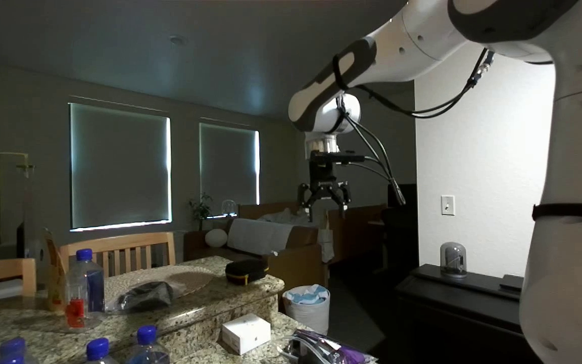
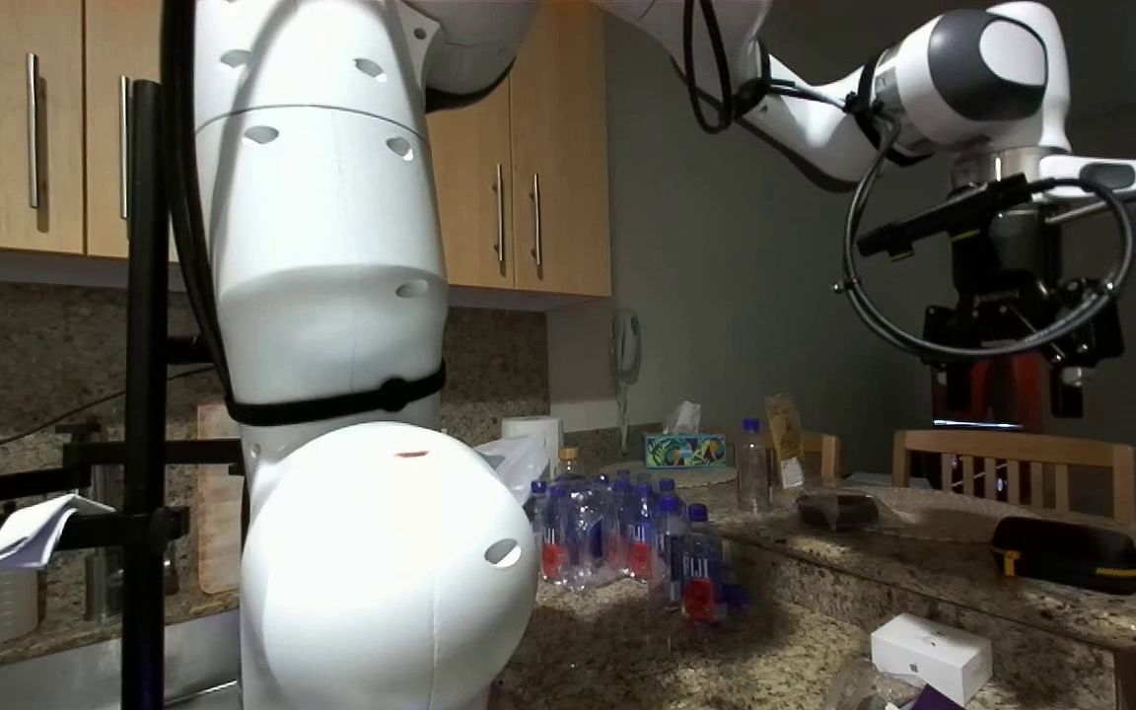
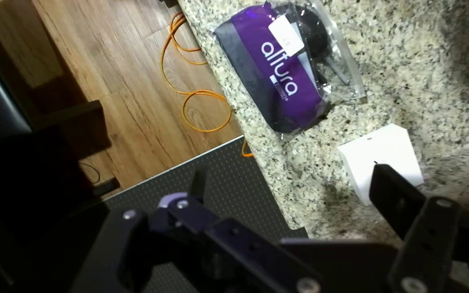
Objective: Push the white box to the left, then pick the plastic bag and put it on the bottom counter
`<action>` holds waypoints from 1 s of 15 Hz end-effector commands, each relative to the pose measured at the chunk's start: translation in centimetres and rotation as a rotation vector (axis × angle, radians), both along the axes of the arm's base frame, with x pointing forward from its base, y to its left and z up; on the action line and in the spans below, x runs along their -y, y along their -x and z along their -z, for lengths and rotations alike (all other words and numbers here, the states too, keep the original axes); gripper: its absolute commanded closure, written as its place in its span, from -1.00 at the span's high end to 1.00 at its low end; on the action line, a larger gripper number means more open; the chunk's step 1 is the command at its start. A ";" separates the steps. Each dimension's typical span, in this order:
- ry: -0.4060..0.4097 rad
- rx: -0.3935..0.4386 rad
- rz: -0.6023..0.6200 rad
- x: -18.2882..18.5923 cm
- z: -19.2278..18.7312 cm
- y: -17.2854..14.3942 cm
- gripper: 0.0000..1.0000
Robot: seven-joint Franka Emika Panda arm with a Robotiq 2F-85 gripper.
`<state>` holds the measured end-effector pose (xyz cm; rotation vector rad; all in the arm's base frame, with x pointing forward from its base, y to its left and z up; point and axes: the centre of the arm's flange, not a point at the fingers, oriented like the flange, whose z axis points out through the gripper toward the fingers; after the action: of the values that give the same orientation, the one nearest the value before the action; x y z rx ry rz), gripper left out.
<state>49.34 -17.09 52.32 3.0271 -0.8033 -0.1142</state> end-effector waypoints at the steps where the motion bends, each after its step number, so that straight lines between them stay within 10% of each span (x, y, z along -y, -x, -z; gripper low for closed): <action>1: 0.009 -0.073 0.036 2.8 8.0 0.9 1.00; 9: -0.004 -0.093 0.018 2.3 7.4 0.8 1.00; 15: 0.074 0.037 -0.008 3.2 15.6 -3.6 1.00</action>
<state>50.91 -19.88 41.95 2.9855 -0.8508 -0.1244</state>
